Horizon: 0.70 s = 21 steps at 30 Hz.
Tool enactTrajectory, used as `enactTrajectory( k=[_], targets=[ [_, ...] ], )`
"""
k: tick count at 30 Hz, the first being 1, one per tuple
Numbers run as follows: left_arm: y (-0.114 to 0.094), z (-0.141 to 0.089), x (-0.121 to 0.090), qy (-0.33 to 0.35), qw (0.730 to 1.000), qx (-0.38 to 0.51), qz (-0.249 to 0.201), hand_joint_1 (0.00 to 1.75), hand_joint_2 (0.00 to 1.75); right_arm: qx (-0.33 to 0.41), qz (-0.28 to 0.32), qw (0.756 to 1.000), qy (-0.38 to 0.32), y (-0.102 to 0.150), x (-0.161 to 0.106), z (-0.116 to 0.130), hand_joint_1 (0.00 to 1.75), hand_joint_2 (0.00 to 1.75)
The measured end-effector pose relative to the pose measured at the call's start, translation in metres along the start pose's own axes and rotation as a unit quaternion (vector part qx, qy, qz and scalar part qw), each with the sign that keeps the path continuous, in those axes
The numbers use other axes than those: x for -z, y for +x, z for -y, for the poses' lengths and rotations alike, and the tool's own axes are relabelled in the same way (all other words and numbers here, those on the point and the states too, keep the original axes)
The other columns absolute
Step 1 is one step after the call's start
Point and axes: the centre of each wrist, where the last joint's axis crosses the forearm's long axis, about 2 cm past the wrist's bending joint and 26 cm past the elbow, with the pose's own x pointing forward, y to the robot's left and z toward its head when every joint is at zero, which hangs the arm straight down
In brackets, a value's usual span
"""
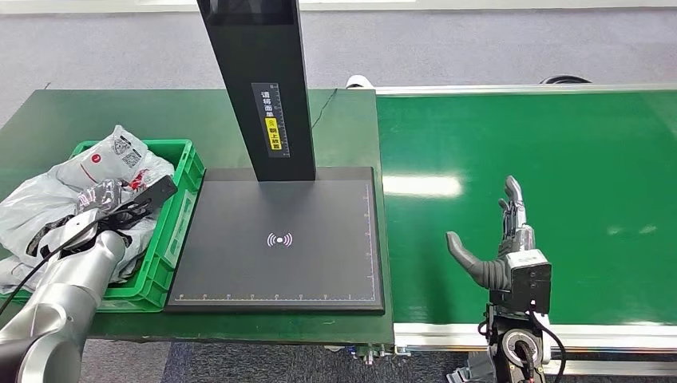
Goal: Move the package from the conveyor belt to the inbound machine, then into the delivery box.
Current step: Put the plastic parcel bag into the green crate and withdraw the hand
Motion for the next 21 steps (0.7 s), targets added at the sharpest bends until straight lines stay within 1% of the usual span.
enactTrajectory(
  k=[21],
  targets=[
    [-0.0004, 0.0011, 0.0001, -0.002, 1.000, -0.001, -0.001, 0.00, 1.75, 0.000, -0.003, 1.000, 0.001, -0.0015, 0.0004, -0.0005, 0.00, 1.75]
  ],
)
